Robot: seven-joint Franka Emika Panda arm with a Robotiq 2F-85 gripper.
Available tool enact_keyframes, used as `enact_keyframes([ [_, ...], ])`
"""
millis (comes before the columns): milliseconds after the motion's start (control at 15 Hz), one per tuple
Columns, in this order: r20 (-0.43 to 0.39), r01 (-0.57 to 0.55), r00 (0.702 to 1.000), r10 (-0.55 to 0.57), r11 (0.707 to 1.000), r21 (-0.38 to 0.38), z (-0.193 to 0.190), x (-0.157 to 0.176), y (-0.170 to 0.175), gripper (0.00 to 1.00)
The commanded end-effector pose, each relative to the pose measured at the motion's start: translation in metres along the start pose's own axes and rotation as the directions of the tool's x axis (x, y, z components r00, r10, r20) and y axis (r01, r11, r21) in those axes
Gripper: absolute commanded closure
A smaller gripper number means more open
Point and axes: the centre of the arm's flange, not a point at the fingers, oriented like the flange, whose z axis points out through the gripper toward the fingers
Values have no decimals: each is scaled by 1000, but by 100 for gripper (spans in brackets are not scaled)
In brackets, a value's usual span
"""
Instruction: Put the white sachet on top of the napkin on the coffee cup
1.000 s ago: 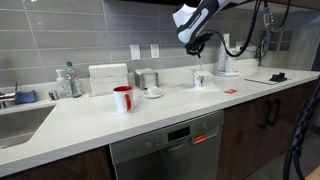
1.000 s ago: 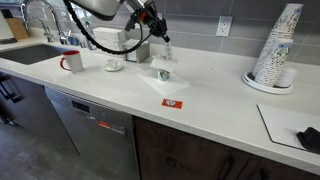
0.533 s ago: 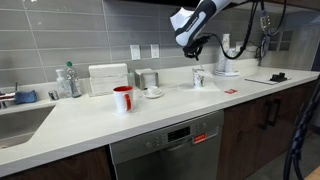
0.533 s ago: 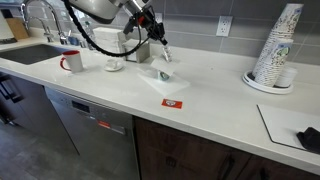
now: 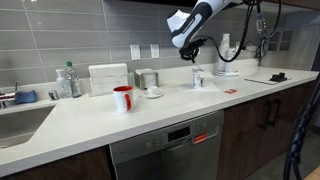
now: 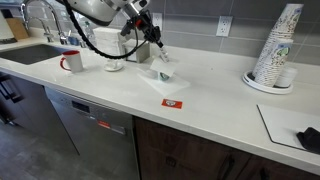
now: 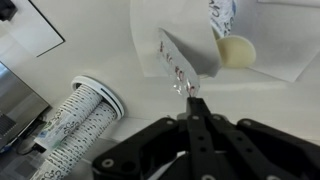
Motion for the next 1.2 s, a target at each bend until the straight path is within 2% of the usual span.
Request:
enact_keyframes([
  [0,11,-30,999,30,999,29,3,7,-17,100],
  [667,32,-111,993,110,993,37,25,9,-33,100],
  [1133,35,-120,992,119,992,26,36,10,-35,100],
])
